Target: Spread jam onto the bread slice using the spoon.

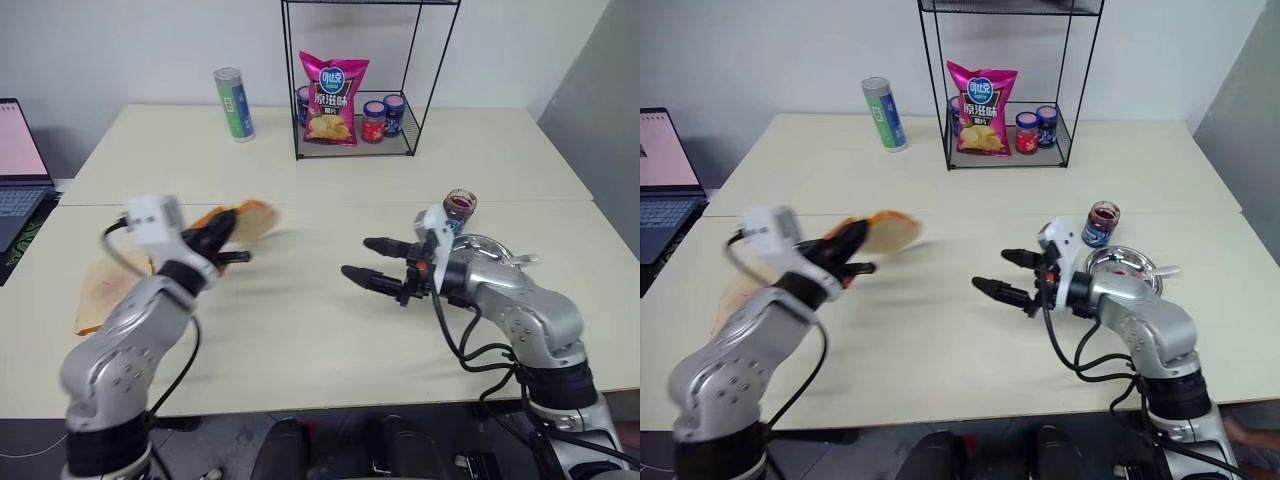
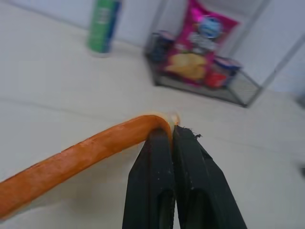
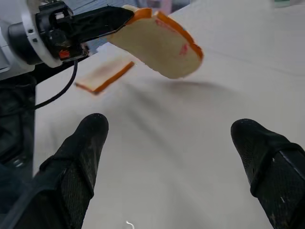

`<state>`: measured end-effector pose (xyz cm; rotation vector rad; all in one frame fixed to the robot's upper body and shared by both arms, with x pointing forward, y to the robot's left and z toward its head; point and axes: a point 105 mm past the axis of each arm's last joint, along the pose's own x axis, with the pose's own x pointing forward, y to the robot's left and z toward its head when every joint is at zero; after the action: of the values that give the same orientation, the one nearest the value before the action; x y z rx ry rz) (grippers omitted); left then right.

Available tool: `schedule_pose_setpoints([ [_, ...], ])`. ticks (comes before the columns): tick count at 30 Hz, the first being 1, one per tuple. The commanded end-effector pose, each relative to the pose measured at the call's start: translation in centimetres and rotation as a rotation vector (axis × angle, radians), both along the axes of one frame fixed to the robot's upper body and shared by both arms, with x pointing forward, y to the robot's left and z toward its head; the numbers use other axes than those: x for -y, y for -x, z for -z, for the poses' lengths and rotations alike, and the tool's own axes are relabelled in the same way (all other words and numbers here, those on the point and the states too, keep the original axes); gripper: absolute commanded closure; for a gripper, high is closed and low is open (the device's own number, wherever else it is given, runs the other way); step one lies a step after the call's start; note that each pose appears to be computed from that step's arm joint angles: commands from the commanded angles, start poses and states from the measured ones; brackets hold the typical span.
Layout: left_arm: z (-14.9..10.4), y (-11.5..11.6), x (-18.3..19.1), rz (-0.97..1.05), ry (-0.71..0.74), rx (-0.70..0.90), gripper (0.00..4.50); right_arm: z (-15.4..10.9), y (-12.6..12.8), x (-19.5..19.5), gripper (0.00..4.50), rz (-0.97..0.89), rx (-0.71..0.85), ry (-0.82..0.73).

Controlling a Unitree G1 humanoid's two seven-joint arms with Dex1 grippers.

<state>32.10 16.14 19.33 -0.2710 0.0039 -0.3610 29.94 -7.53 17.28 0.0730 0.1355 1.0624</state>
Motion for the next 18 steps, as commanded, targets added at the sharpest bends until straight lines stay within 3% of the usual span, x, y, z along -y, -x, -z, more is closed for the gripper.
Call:
schedule_pose_setpoints([
  [1, 2.6, 0.0, 4.6, 0.233, -0.096, -0.079, 4.47, -1.4, 1.5, 1.6, 0.00, 0.087, 0.040, -0.017],
  [3, 5.2, 0.2, 5.7, 0.312, -0.166, -0.165, 4.47, -1.1, 2.1, 2.1, 0.00, 0.128, 0.029, -0.016],
  [7, 9.6, 2.8, 7.1, 0.532, -0.301, -0.307, 4.47, -0.5, 3.0, 2.5, 0.00, 0.186, 0.007, -0.024],
  [15, 9.5, 5.5, 7.6, 0.753, -0.299, -0.341, 4.47, 0.0, 3.0, 2.7, 0.00, 0.217, -0.009, -0.027],
  [18, 9.6, 5.5, 7.8, 0.783, -0.310, -0.328, 4.47, 0.0, 2.5, 2.4, 0.00, 0.202, -0.006, -0.028],
])
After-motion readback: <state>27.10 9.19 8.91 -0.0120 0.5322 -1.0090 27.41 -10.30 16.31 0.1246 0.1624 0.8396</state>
